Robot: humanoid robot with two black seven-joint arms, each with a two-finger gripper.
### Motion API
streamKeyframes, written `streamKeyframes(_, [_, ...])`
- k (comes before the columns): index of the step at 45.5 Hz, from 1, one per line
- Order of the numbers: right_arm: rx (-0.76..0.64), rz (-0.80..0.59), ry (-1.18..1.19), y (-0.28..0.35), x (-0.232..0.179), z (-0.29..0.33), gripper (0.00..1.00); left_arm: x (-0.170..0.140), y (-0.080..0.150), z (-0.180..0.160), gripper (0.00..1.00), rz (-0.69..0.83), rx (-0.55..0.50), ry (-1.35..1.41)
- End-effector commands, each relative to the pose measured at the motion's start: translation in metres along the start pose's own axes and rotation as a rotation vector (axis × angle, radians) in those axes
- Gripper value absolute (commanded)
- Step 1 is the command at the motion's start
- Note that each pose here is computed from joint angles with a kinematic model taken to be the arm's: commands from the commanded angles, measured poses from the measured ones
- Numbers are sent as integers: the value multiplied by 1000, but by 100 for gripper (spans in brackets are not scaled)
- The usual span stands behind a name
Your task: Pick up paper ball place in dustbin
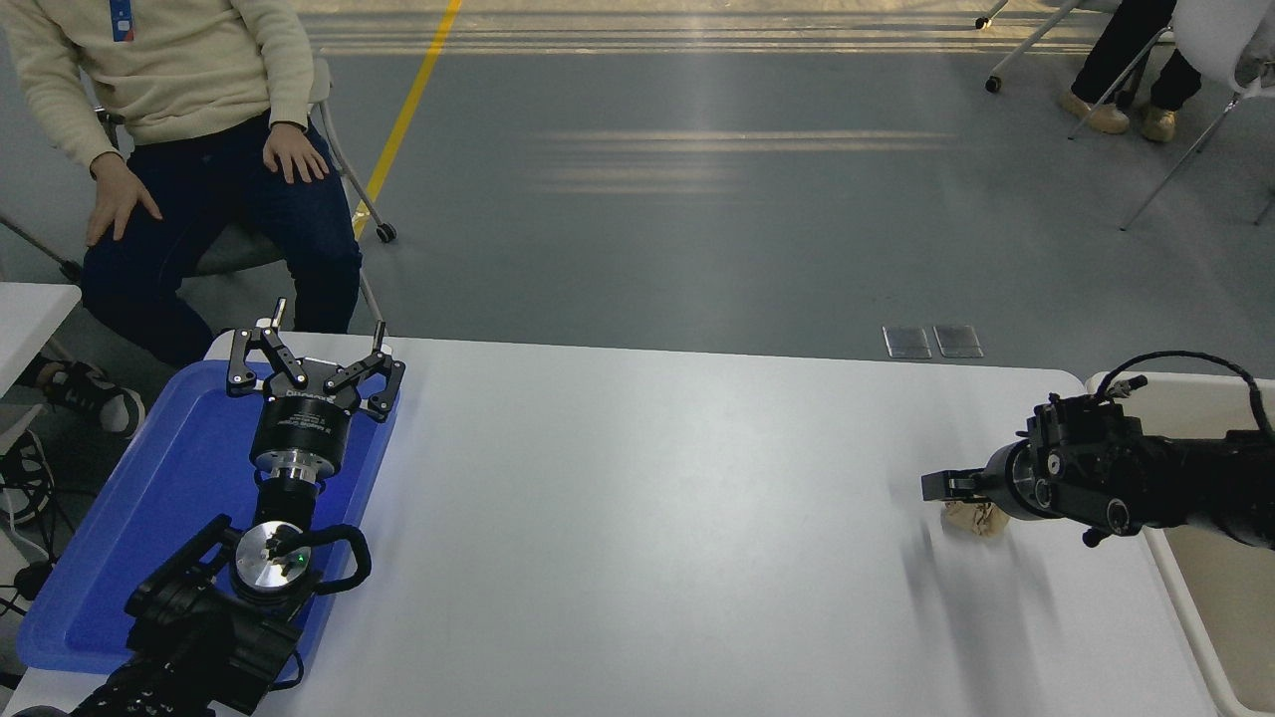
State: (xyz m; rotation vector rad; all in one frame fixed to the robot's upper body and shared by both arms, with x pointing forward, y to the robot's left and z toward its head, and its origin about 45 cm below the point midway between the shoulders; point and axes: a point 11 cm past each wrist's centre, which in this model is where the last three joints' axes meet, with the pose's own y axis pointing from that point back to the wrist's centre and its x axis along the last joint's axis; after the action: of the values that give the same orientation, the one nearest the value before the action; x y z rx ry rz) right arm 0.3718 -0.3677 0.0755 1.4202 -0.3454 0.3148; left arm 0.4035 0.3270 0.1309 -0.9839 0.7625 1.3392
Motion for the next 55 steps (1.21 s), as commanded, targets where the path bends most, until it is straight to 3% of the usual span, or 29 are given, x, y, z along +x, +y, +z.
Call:
streamKeyframes(1, [1, 4, 1, -6, -8, -4, 99, -1, -1, 0, 100, -1, 0, 0])
streamKeyframes(12, [0, -5, 9, -9, -13, -4, 93, 0, 0, 0, 100, 0, 0, 0])
streamKeyframes(22, [-8, 0, 11, -11, -14, -3, 77, -1, -1, 0, 100, -1, 0, 0])
streamKeyframes(29, [-7, -5, 17, -13, -17, -5, 53, -1, -1, 0, 100, -1, 0, 0])
streamKeyframes(36, [-8, -7, 16, -14, -19, -5, 36, 0, 0, 0, 100, 0, 0, 0])
streamKeyframes(38, [-6, -8, 17, -14, -19, -6, 26, -1, -1, 0, 100, -1, 0, 0])
streamKeyframes(40, [-2, -8, 17, -14, -19, -7, 4, -1, -1, 0, 100, -1, 0, 0])
streamKeyframes(41, [-1, -9, 17, -15, -20, -7, 0, 0, 0, 0, 100, 0, 0, 0])
streamKeyframes(55, [7, -3, 14, -12, -15, -8, 0, 0, 0, 0, 100, 0, 0, 0])
